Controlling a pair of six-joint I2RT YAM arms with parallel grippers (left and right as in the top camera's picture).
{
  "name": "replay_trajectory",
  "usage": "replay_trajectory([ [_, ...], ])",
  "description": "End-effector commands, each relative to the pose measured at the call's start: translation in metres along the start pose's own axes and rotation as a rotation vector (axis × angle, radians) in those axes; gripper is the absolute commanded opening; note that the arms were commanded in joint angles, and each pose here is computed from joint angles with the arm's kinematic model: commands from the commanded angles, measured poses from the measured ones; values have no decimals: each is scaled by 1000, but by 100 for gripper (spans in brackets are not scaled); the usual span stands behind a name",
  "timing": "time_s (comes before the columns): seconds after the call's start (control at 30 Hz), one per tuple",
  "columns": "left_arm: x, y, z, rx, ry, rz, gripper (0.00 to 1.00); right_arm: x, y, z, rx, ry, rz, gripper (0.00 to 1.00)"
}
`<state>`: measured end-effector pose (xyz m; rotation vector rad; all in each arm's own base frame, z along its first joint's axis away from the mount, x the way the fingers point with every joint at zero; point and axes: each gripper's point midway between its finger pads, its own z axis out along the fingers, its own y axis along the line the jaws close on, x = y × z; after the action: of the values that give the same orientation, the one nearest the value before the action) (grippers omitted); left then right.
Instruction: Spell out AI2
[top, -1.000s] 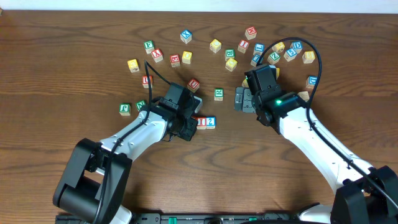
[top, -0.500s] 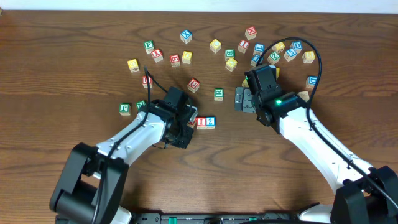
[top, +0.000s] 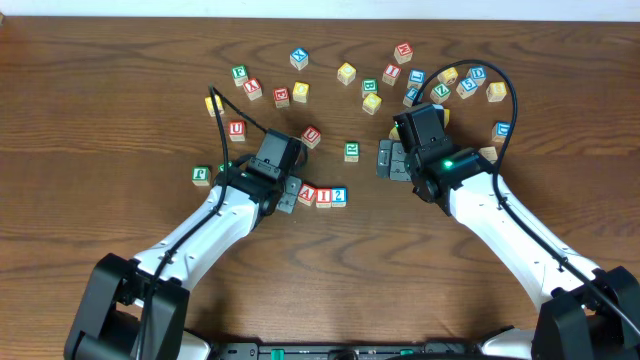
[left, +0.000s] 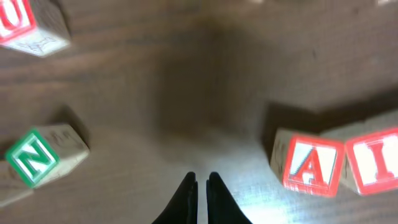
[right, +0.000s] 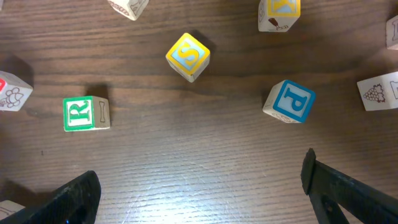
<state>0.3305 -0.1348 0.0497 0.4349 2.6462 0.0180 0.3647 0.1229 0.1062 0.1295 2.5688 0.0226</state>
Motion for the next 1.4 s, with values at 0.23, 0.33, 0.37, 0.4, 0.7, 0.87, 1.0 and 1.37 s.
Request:
replay_trajectory([
  [0.23, -31, 3, -3, -21, -127, -31, 8, -6, -4, 1, 19, -12, 22, 99],
  [0.33, -25, -2, 3, 0, -104, -26, 8, -5, -4, 1, 19, -12, 22, 99],
  [0.37, -23, -4, 7, 9, -93, -24, 8, -5, -4, 1, 19, -12, 22, 99],
  [0.4, -20, -6, 10, 19, -79, -22, 7, -5, -4, 1, 19, -12, 22, 99],
  [0.7, -6, -15, 27, 62, -17, -13, 7, -6, -4, 1, 19, -13, 22, 99],
  [0.87, -4, -21, 26, 97, -6, -8, 7, -6, -4, 1, 19, -14, 22, 99],
  [1.0, -3, -23, 26, 108, -1, -8, 7, -6, -4, 1, 18, -16, 23, 99],
  [1.37, 8, -40, 23, 211, 43, 13, 7, -7, -4, 1, 19, -17, 23, 99],
])
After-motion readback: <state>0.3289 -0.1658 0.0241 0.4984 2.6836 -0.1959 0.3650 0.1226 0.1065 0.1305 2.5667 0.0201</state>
